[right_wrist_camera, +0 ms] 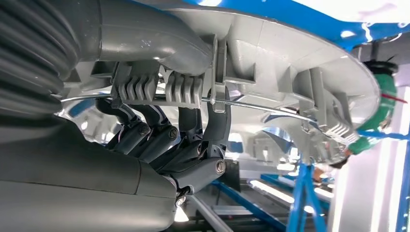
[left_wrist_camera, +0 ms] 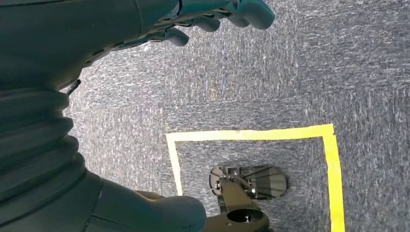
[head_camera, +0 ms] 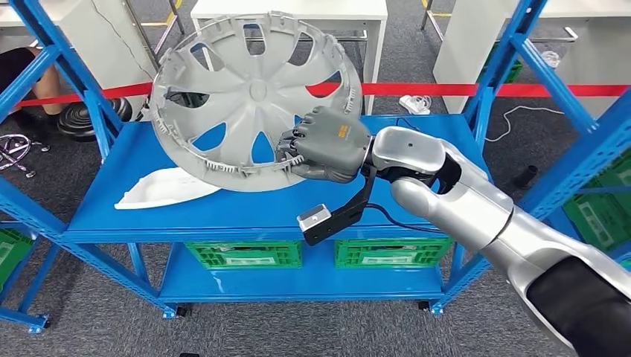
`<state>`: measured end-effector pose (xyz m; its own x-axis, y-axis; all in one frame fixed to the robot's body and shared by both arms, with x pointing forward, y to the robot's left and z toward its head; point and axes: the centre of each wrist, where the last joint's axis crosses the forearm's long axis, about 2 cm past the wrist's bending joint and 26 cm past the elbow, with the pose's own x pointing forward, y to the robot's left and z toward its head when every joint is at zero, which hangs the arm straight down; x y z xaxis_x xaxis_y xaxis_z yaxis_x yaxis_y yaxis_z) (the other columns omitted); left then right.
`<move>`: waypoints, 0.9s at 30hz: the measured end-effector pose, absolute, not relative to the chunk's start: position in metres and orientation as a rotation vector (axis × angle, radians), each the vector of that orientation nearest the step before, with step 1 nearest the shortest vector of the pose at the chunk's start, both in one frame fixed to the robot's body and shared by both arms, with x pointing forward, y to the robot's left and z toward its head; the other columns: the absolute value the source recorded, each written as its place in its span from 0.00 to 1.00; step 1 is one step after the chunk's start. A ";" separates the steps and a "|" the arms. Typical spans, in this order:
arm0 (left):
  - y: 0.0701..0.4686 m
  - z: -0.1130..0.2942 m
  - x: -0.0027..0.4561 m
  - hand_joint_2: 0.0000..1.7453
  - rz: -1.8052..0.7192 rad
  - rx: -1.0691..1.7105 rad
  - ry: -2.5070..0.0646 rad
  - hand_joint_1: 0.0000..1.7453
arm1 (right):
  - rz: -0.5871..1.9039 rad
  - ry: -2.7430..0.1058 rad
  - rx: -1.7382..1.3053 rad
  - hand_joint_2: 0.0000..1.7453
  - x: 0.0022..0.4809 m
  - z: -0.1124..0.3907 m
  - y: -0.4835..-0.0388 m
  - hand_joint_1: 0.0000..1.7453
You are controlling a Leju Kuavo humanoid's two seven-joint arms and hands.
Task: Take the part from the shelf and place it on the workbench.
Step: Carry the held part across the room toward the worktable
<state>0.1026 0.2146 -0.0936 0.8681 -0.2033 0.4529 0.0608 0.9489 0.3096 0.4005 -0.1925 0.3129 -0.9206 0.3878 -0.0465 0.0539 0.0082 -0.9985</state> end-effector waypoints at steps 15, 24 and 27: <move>0.217 -0.093 0.106 1.00 -0.147 0.306 -0.513 0.00 | 2.001 -2.041 -0.461 1.00 0.401 0.312 -0.194 1.00; 0.215 -0.092 0.108 1.00 -0.151 0.296 -0.515 0.00 | 2.001 -2.034 -0.472 1.00 0.401 0.312 -0.196 1.00; 0.215 -0.092 0.109 1.00 -0.151 0.296 -0.516 0.00 | 2.001 -2.033 -0.475 1.00 0.401 0.313 -0.196 1.00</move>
<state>0.1090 0.2152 -0.0921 0.8598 -0.2155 0.4629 0.0676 0.9467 0.3150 0.4012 -0.1956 0.3129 -0.9159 0.3982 -0.0498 0.0563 0.0045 -0.9984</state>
